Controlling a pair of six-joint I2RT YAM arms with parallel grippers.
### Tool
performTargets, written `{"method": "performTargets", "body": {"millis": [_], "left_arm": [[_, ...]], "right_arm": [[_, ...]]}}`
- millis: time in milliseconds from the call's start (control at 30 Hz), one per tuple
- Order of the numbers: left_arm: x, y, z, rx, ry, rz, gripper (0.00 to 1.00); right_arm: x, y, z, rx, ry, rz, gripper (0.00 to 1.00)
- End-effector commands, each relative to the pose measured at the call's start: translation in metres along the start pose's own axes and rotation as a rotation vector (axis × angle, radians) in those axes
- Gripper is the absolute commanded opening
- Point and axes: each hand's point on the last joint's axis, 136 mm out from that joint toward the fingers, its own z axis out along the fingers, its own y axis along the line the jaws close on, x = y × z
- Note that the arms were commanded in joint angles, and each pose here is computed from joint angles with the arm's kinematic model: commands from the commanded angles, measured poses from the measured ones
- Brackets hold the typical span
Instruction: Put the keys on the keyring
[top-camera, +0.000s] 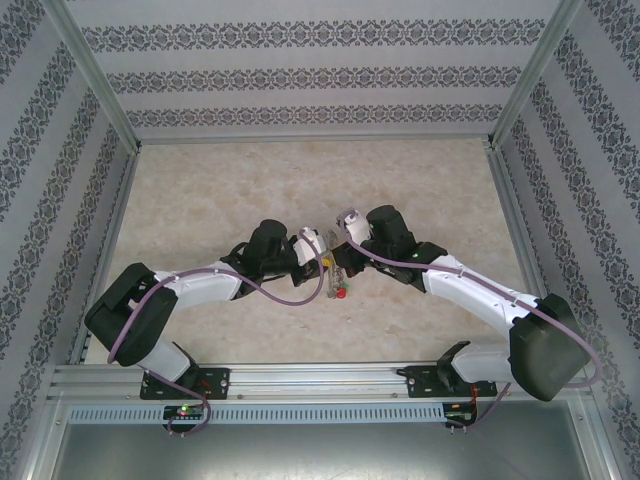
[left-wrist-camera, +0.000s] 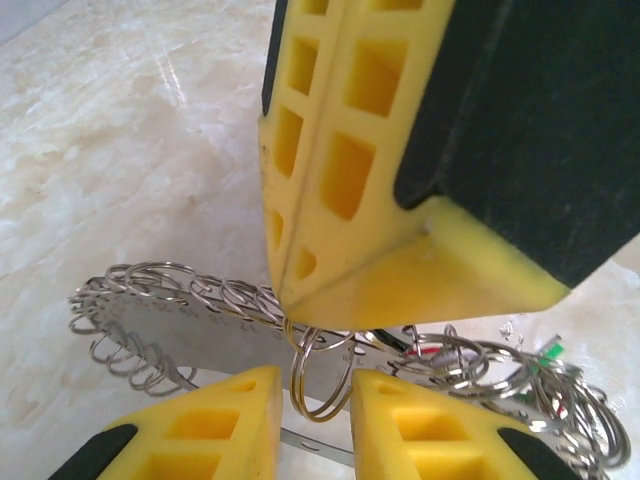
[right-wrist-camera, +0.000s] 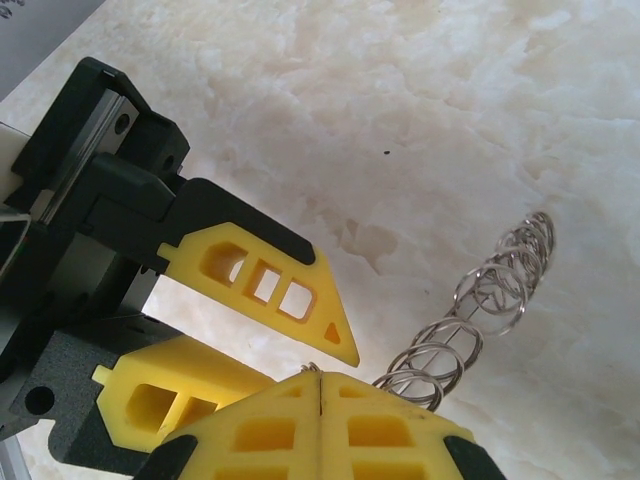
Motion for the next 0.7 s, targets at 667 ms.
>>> {"method": "performTargets", "body": {"millis": [667], "left_arm": [[-0.019, 0.005, -0.005, -0.013, -0.038, 0.026, 0.00]], "right_arm": [[-0.002, -0.004, -0.009, 0.047, -0.009, 0.001, 0.00]]}}
